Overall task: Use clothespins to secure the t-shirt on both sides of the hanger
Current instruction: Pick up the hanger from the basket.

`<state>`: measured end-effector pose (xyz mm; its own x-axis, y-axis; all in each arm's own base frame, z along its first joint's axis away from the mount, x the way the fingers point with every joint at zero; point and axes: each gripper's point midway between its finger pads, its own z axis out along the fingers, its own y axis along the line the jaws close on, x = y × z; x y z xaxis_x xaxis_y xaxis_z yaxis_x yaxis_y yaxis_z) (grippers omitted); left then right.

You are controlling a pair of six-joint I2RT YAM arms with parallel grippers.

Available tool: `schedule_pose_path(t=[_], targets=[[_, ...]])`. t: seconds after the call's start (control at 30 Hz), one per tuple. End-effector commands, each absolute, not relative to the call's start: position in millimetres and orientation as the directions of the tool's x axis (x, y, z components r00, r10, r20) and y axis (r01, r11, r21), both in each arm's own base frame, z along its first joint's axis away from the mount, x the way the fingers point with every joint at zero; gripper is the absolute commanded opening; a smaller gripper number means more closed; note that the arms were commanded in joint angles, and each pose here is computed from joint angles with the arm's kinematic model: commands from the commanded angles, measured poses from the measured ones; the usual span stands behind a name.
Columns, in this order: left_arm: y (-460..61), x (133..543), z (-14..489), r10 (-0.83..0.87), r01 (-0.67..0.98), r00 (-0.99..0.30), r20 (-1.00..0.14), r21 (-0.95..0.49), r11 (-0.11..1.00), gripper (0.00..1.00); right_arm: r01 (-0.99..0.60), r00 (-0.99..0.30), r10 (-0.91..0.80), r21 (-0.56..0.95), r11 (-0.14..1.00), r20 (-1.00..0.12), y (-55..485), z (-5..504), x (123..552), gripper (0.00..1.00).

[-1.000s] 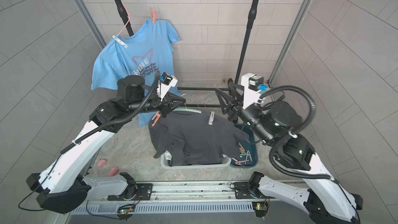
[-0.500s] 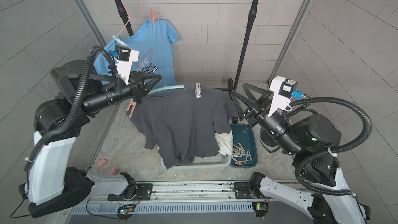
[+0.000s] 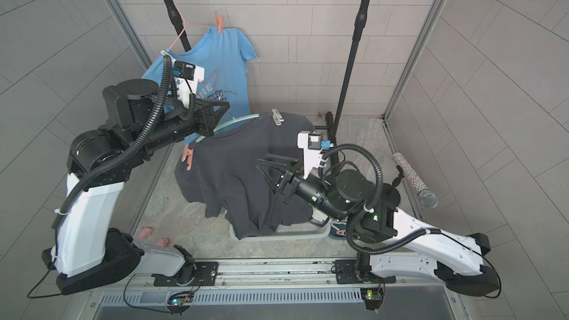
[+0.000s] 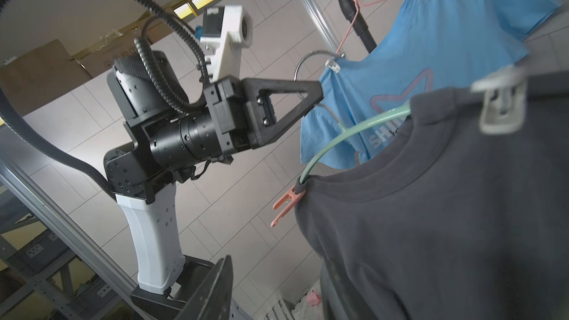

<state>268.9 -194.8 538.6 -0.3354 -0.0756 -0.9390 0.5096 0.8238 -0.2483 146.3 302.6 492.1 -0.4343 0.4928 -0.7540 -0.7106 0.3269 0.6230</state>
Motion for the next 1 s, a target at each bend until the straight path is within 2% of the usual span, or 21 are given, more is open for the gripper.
schedule_pose_path(t=[0.0, 0.3, 0.47, 0.63, 0.97], targets=[[-184.4, 264.3, 576.1, -0.212, 0.503, -0.238, -0.948, -0.307, 0.808, 0.0, -0.595, -0.369, 0.665, 0.715, 0.367, -0.649, 295.5, 502.1, 163.7, 0.5], [-186.7, 259.7, 566.2, -0.22, 0.512, -0.265, -0.939, -0.33, 0.793, 0.0, -0.426, -0.395, 0.746, 0.826, 0.368, -0.536, 341.4, 484.3, 193.6, 0.52], [-190.7, 253.2, 563.1, -0.218, 0.54, -0.286, -0.933, -0.345, 0.768, 0.0, -0.376, -0.397, 0.752, 0.84, 0.391, -0.527, 364.8, 474.3, 208.1, 0.53], [-192.0, 248.0, 560.4, -0.198, 0.56, -0.287, -0.937, -0.332, 0.759, 0.0, -0.34, -0.467, 0.78, 0.899, 0.275, -0.415, 382.6, 461.0, 232.9, 0.53], [-190.8, 241.3, 559.4, -0.185, 0.575, -0.289, -0.939, -0.325, 0.751, 0.0, -0.373, -0.449, 0.812, 0.904, 0.211, -0.374, 376.7, 473.0, 248.7, 0.53]])
